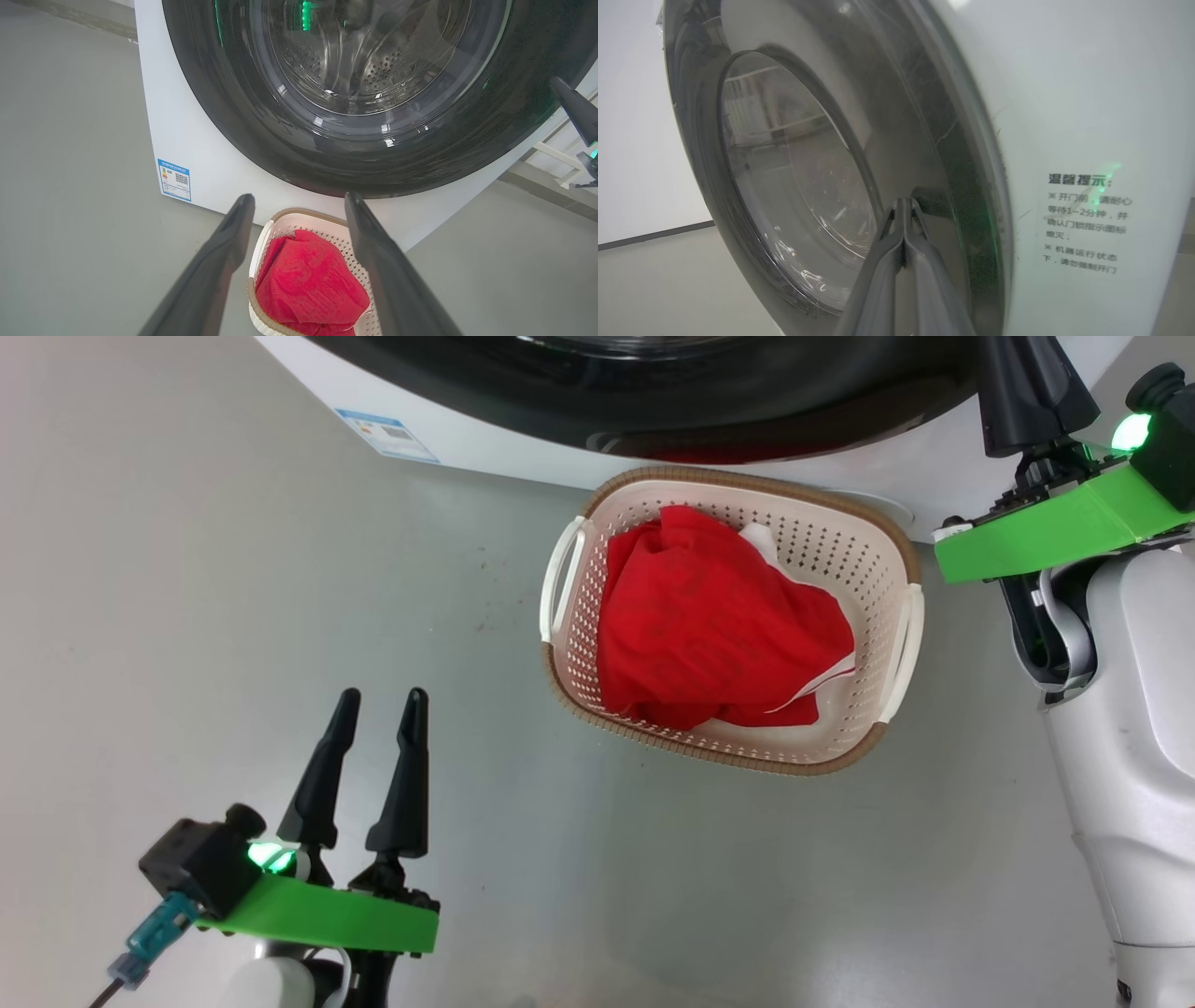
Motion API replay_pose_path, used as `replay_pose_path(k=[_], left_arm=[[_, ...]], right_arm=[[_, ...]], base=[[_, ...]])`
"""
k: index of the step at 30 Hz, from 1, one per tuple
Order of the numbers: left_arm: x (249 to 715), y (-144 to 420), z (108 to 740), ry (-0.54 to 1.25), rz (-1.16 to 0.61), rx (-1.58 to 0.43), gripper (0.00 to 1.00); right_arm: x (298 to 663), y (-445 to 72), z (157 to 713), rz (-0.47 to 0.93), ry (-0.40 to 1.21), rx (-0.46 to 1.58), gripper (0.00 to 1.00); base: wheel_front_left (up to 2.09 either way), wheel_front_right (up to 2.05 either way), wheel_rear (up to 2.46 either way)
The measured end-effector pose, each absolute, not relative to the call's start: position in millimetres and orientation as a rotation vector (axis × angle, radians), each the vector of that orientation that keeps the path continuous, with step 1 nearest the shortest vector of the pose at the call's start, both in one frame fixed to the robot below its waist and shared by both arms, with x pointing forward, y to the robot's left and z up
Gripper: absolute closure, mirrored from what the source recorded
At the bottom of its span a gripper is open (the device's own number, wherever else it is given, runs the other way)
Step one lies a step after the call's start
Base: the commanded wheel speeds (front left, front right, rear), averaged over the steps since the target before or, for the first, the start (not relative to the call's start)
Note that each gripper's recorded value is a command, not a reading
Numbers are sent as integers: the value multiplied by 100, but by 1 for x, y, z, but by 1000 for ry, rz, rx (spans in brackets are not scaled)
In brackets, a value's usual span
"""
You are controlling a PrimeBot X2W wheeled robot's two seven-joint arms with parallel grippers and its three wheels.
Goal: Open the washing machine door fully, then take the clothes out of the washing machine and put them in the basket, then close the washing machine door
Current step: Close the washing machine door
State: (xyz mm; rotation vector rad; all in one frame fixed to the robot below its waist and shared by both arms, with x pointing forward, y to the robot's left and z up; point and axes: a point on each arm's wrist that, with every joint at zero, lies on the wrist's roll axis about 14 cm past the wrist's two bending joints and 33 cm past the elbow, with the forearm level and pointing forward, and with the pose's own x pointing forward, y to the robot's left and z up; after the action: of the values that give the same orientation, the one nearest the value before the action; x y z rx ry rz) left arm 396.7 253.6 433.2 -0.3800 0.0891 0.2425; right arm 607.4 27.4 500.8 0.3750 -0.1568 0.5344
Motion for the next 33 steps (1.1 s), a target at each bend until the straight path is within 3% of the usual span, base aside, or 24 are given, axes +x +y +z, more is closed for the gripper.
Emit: replay_pose_path(k=[8, 13, 14, 15, 17, 18, 19, 33], left_arm=[[398, 251, 438, 75, 232, -386, 0], [398, 249, 443, 63, 221, -382, 0], [398, 249, 445, 59, 218, -378, 0], [397, 248, 446, 56, 215, -373, 0], [397, 248, 449, 49, 211, -364, 0], [398, 248, 451, 44, 209, -362, 0], [398, 247, 453, 40, 204, -358, 0], [401, 224, 465, 15, 122, -321, 0]], right_arm=[[601, 25, 512, 539, -175, 357, 100], [579, 24, 493, 549, -114, 338, 100], [574, 22, 491, 547, -103, 341, 96], [569, 21, 488, 547, -94, 338, 87], [560, 20, 486, 551, -81, 331, 54], [555, 18, 485, 551, -74, 331, 22], [550, 17, 483, 551, -65, 327, 0], [490, -41, 456, 421, 44, 302, 0]], base=[[0, 0, 0], [0, 0, 0], [0, 0, 0], [0, 0, 0], [0, 0, 0], [0, 0, 0], [0, 0, 0], [0, 0, 0]])
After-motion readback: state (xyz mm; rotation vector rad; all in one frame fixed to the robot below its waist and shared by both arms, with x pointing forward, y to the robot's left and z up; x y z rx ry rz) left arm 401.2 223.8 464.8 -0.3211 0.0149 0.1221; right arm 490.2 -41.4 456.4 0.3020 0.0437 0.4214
